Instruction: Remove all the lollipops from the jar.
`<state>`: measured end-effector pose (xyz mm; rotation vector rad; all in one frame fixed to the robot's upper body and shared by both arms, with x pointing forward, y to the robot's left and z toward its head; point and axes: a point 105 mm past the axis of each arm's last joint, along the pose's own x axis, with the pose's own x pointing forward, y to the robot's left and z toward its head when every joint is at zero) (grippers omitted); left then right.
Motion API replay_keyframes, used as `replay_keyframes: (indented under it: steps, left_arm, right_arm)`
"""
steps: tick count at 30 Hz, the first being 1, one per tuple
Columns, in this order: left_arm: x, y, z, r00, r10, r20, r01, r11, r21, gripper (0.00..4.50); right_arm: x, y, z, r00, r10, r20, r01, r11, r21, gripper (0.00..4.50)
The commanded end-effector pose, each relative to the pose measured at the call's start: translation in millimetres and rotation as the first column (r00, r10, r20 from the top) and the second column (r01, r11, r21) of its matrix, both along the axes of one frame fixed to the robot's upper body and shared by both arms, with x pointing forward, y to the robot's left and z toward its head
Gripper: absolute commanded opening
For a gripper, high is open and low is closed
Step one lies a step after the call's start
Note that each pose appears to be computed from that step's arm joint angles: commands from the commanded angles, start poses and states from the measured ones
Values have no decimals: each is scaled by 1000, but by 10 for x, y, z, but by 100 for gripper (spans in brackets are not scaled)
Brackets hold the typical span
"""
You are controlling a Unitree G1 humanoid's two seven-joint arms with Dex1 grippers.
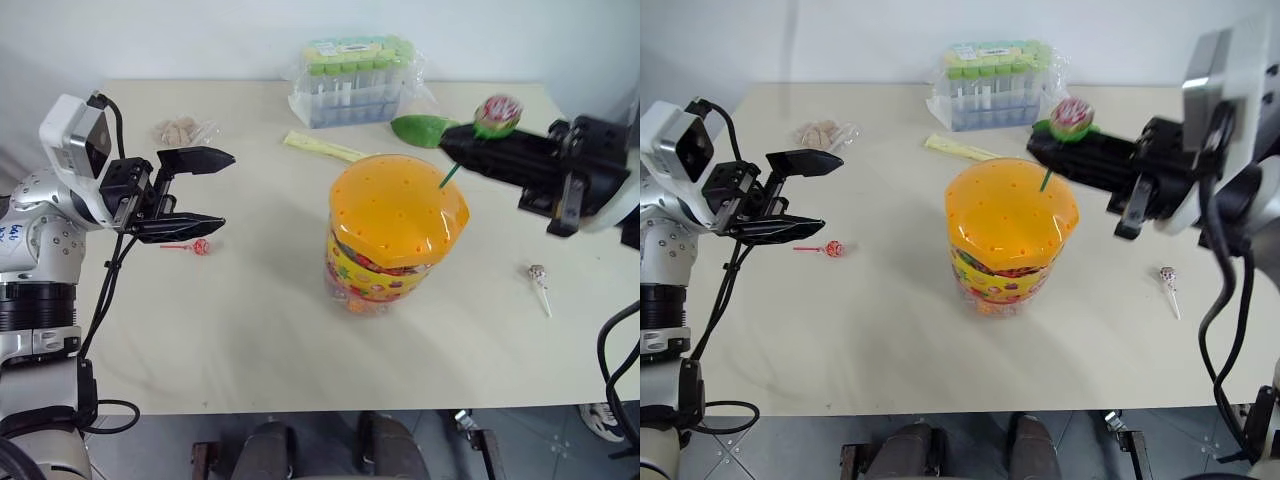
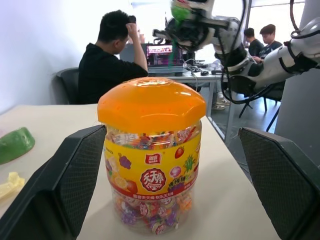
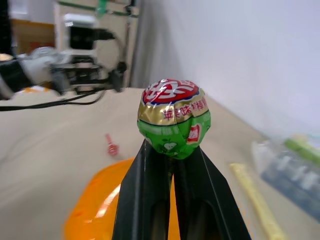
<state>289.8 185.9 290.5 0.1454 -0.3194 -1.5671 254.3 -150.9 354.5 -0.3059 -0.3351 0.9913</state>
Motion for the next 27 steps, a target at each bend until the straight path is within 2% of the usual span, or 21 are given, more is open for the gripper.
replay_keyframes:
  steps: [1,5,7,9,15,17,22,26,27]
  left_arm:
    - [-191,-2,27,991,-130,41,128,991,44,450]
    - [-204,-8,6,990,-138,34,136,990,46,450]
    - [-210,-15,-12,990,-141,29,139,989,50,450]
    - [-214,-22,-33,990,-142,21,140,988,56,450]
    - [-225,-23,-86,990,-138,-12,139,988,63,450]
    - [-162,-25,-125,996,-77,-49,81,994,79,450]
    - [-131,-6,-126,998,-27,-60,31,998,59,450]
    - [-123,5,-138,998,0,-68,4,998,59,450]
    - [-122,8,-152,997,9,-75,-4,998,62,450]
  right_arm:
    - [182,-396,144,980,-195,34,194,981,15,5]
    - [494,-807,16,912,-398,-94,399,917,-11,5]
    - [653,-1032,-151,844,-498,-201,498,866,-54,5]
    - [763,-1212,-289,782,-570,-251,567,819,-91,5]
    - [1039,-1685,-882,512,-747,-425,734,637,-237,5]
    - [1088,-1702,-1070,465,-754,-464,734,621,-274,5]
    - [1165,-1673,-1447,404,-748,-527,722,615,-319,5]
    - [1174,-1705,-1633,351,-756,-552,730,590,-345,5]
    - [1168,-1714,-1694,339,-758,-557,729,586,-353,30]
